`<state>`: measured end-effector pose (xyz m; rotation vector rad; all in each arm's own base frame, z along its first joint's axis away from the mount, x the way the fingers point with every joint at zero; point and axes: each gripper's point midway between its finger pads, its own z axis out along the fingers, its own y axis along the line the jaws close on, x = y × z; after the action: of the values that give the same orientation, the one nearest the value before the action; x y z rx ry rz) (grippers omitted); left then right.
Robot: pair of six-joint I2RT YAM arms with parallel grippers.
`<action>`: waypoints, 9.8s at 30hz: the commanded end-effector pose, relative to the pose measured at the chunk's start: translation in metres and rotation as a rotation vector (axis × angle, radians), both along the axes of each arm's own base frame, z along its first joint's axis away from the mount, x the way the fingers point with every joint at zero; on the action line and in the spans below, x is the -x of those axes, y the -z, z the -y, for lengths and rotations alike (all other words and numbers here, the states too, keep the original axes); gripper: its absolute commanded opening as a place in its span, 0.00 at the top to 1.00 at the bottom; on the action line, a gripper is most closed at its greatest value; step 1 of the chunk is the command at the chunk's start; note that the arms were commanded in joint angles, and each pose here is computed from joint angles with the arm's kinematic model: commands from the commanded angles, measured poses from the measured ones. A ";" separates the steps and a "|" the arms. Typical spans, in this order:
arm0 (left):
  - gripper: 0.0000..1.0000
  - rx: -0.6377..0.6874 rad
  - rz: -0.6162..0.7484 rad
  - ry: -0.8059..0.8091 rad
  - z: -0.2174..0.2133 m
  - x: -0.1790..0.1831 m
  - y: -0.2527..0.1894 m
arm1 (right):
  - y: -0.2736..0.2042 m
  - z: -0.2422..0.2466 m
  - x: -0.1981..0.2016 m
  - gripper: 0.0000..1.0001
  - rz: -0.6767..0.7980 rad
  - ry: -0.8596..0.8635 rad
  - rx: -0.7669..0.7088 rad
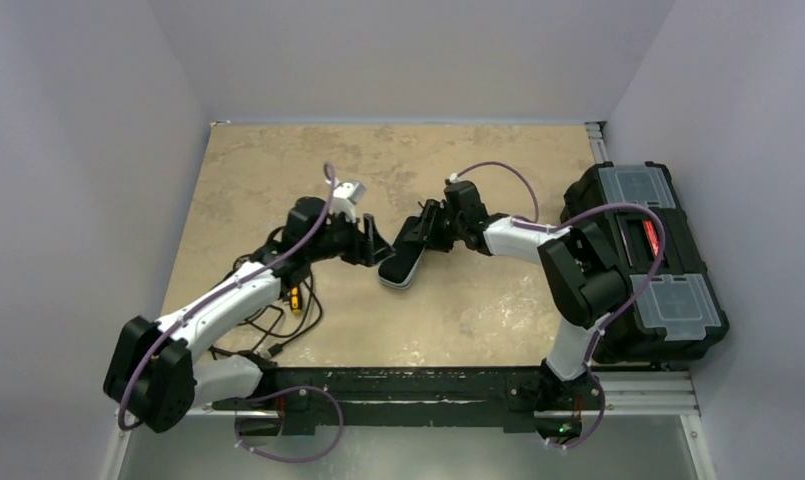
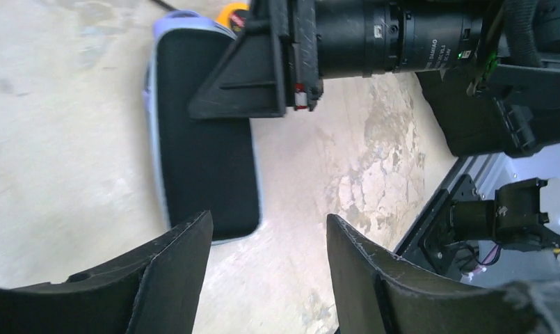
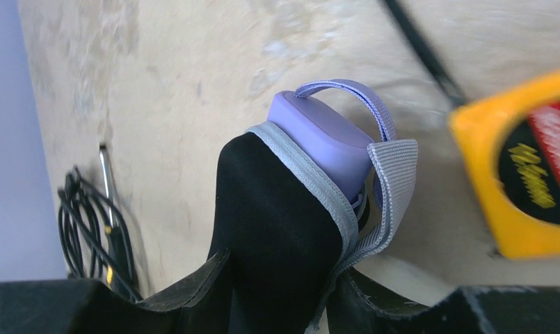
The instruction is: Open the umbrella
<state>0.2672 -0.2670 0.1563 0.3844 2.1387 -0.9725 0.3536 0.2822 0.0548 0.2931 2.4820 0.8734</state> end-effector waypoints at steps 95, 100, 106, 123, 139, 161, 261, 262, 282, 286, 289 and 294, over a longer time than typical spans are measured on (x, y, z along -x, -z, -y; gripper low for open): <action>0.54 -0.406 -0.162 -0.071 -0.051 -0.070 0.089 | -0.017 0.046 0.033 0.83 0.008 -0.629 0.090; 0.51 -0.377 -0.078 -0.076 -0.057 -0.075 0.064 | -0.031 0.043 0.039 1.00 0.025 -0.600 0.030; 0.40 -0.303 -0.008 -0.067 -0.035 -0.058 0.017 | -0.024 0.042 0.041 1.00 0.009 -0.545 0.009; 0.39 -0.577 -0.269 -0.227 -0.009 -0.048 0.095 | -0.019 0.040 0.038 1.00 0.011 -0.494 -0.006; 0.33 -0.603 -0.355 -0.218 0.002 -0.055 0.132 | -0.016 0.041 0.039 1.00 0.019 -0.505 0.009; 1.00 -0.272 -0.066 -0.143 0.013 -0.078 -0.025 | -0.015 0.046 -0.016 1.00 0.104 -0.353 0.135; 0.42 -0.128 1.094 1.037 -0.007 0.107 -0.213 | -0.220 -0.014 0.187 1.00 1.046 -1.621 -0.008; 0.43 -0.122 1.085 1.046 -0.006 0.109 -0.210 | -0.220 -0.015 0.189 1.00 1.051 -1.628 -0.007; 0.63 -0.135 0.987 1.175 0.013 0.125 -0.166 | -0.233 -0.026 0.196 1.00 1.136 -1.660 0.002; 0.95 -0.107 0.991 1.155 0.013 0.129 -0.183 | -0.220 -0.020 0.197 1.00 1.126 -1.694 0.042; 1.00 -0.103 1.018 1.119 0.008 0.134 -0.200 | -0.214 -0.017 0.201 1.00 1.119 -1.706 0.028; 1.00 -0.058 1.072 0.991 -0.014 0.139 -0.243 | -0.180 0.005 0.220 1.00 1.035 -1.760 0.034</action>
<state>0.1402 -0.2718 0.3358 1.7941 1.0009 -0.8794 0.1519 0.2966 0.2477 -1.9540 1.2591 1.0336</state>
